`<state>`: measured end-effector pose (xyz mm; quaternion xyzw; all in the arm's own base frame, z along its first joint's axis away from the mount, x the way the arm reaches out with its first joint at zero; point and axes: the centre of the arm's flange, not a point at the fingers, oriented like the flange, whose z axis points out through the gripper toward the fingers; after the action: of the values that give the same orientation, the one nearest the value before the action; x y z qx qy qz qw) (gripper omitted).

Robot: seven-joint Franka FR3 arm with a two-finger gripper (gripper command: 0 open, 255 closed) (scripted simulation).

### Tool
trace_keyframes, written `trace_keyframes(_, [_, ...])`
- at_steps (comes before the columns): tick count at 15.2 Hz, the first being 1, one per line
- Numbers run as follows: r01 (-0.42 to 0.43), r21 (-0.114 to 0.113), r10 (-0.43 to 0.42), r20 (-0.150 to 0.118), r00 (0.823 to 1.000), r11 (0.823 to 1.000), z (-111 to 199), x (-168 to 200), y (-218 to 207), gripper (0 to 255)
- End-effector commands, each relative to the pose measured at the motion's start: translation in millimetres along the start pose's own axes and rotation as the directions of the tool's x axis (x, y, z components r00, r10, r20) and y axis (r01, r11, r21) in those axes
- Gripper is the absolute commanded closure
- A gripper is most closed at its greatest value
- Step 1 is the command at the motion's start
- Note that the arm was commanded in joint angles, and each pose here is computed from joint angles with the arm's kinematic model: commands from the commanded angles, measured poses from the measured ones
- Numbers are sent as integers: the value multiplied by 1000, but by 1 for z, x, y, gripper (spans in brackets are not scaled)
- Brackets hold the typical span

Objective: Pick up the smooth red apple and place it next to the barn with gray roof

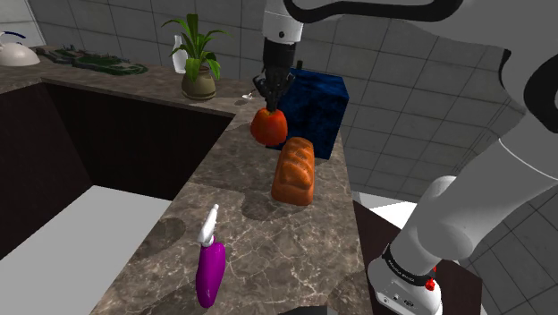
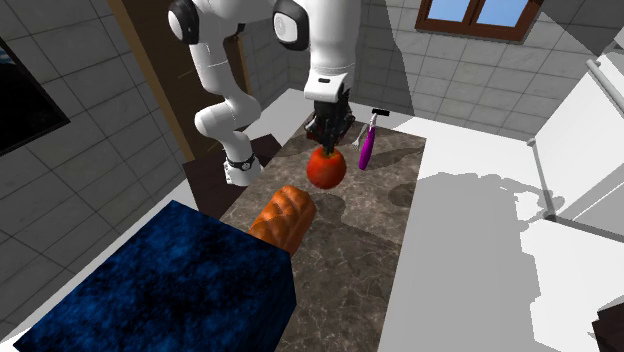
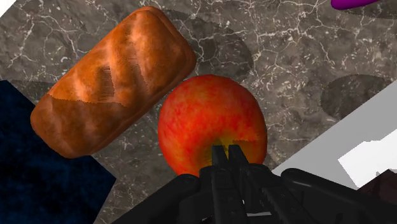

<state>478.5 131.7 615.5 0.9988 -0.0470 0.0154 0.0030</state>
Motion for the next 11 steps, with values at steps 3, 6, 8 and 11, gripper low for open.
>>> trace_keyframes(3, [-1,0,1,0,1000,1000,-3,-46,-27,255])
trace_keyframes(6, [-1,0,1,0,1000,1000,-4,-80,-48,255])
trace_keyframes(8, [-1,0,1,0,1000,1000,-4,-102,-61,255])
trace_keyframes(11, [-1,0,1,0,1000,1000,-6,-136,-82,255])
